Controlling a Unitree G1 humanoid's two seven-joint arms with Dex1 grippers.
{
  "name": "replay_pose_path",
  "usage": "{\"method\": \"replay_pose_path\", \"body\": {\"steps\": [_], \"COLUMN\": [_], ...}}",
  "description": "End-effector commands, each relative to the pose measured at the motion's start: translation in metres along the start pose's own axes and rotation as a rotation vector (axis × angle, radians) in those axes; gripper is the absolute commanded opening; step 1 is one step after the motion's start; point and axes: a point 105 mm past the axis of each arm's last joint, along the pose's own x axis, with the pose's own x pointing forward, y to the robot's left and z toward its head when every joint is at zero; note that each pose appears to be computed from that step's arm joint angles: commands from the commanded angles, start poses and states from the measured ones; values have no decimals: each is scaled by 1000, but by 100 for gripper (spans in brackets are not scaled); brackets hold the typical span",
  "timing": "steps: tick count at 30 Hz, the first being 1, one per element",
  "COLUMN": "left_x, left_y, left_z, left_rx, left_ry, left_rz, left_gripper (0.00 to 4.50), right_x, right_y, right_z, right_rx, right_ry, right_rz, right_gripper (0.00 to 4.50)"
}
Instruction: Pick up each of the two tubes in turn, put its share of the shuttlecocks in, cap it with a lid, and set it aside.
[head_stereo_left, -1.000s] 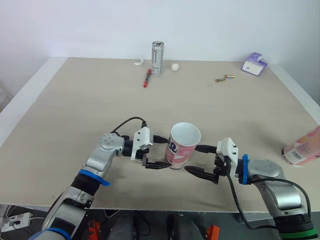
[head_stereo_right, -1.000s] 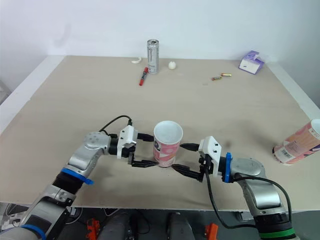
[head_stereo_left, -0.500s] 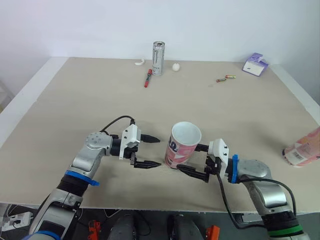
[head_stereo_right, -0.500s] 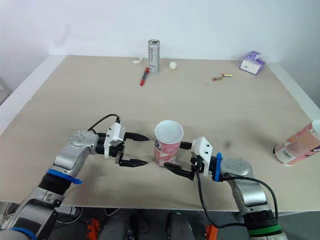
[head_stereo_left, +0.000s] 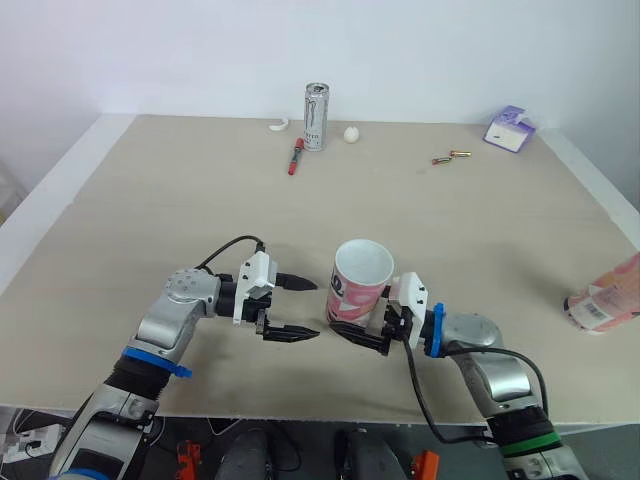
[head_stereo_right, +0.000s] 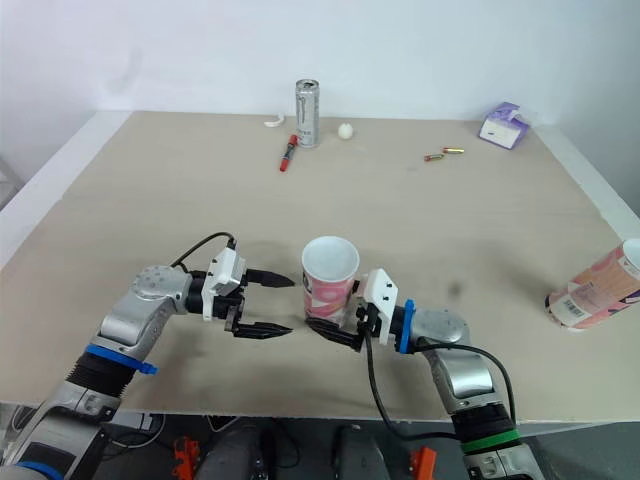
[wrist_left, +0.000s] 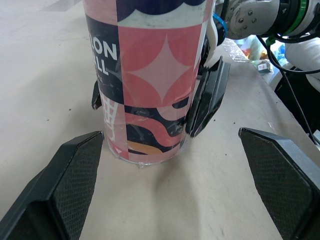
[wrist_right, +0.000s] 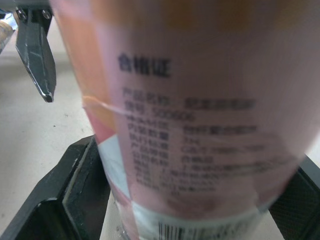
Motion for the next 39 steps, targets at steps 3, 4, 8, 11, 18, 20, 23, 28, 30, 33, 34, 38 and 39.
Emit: {"method": "replay_pose_path", "body": {"steps": [3,4,8,11,18,20,23,28,30,33,34,38,39], "left_x": [-4,-5,-6,-8,-8,-5,-1,5,8,12,13,17,18], "left_y": [1,1,0,-3,-5,-6,-7,-9,-9,-9,-8,-8,-8], "left_z": [10,10,11,10,8,9,11,19,22,23,23,22,22], "left_rx": [50,49,46,46,64,70,69,53,46,44,46,53,56], "left_ry": [-24,-29,-44,-46,-60,-75,-96,-140,-153,-156,-150,-148,-149], "left_rz": [22,25,27,25,35,40,42,47,48,46,47,49,48], "left_gripper": [450,450,450,450,450,450,450,450,450,450,450,450,450], "right_x": [12,12,12,10,5,1,-10,-54,-84,-137,-152,-196,-203], "right_y": [-1,-2,-1,-1,-1,-2,-8,-40,-59,-89,-96,-113,-115], "right_z": [6,6,4,2,9,12,17,20,15,11,11,0,-4], "right_rx": [-40,-42,-37,-38,-44,-46,-25,58,95,125,134,163,175], "right_ry": [-34,-36,-33,-29,-39,-45,-65,-89,-83,-77,-81,-50,-44], "right_rz": [2,1,9,10,-8,-26,-107,-437,-627,-953,-1042,-1309,-1352], "right_gripper": [440,440,416,328,271,271,271,271,271,271,271,271,271]}}
